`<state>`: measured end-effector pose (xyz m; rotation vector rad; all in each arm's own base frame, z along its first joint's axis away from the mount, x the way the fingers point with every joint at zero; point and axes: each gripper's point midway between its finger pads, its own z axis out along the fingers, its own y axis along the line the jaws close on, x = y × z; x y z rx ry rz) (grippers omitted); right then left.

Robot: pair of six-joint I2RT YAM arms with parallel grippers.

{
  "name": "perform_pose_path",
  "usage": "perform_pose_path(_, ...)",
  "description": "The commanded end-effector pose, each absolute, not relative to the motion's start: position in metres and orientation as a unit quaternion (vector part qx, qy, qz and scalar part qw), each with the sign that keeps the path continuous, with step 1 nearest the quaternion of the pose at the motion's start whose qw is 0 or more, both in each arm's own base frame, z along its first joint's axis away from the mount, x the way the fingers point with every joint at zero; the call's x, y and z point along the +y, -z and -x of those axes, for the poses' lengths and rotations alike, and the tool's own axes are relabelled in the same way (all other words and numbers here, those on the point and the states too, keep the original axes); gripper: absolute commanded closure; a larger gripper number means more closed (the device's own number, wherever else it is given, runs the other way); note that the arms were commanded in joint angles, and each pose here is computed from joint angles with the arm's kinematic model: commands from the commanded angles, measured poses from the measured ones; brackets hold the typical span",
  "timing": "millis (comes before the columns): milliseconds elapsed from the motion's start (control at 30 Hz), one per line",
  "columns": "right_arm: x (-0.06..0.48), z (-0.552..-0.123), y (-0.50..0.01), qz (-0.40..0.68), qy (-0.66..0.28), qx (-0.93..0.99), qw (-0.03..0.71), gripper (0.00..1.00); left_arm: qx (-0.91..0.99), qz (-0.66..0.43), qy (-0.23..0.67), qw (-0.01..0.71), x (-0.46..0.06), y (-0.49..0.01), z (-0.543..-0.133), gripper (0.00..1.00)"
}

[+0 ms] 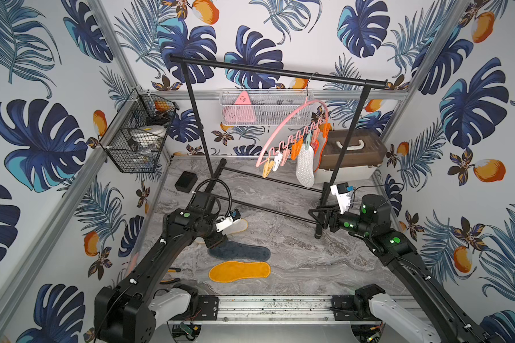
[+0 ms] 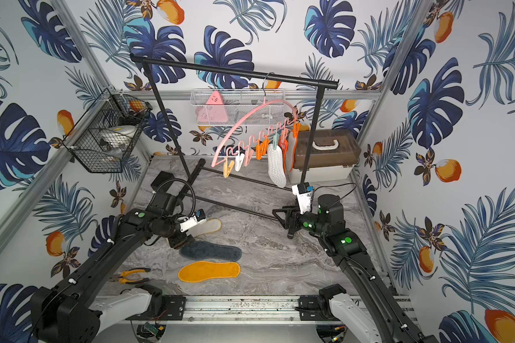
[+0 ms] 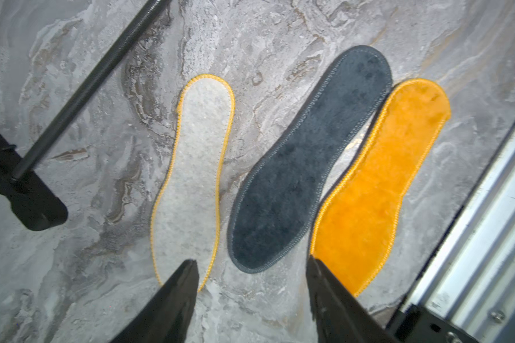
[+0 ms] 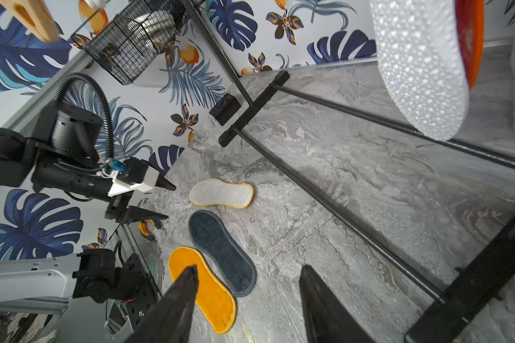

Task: Take the shoe insoles off the hanger
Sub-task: Place the insole at the center of the board.

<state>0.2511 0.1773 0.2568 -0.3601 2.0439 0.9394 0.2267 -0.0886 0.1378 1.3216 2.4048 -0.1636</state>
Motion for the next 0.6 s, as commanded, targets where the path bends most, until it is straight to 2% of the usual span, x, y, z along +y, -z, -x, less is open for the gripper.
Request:
perform_pose_path(0, 0.173, -0.251, -0.237, 0.131, -0.352, 0.833, 0.407, 0.40, 0.876, -0.445, 0.074, 0.169, -0.085, -0.137, -0.208, 0.35)
perform_pose_path(133, 0.172, -0.251, -0.219, 0.106, -0.350, 0.841, 0.399, 0.35, 0.886, -0.425, 0.060, 0.178, -0.081, -0.139, -0.212, 0.35)
perform_pose_path(200, 0.176, -0.249, -0.219, 0.103, -0.365, 0.837, 0.395, 0.27, 0.887, -0.418, 0.063, 0.185, -0.082, -0.143, -0.214, 0.35)
perform_pose_path(333, 0.179, -0.245, -0.220, 0.085, -0.378, 0.838, 0.384, 0.02, 0.886, -0.414, 0.075, 0.195, -0.087, -0.151, -0.214, 0.35)
perform_pose_path(567, 0.152, -0.252, -0.205, 0.021, -0.310, 0.868, 0.387, 0.00, 0.892, -0.393, 0.050, 0.219, -0.079, -0.163, -0.223, 0.30)
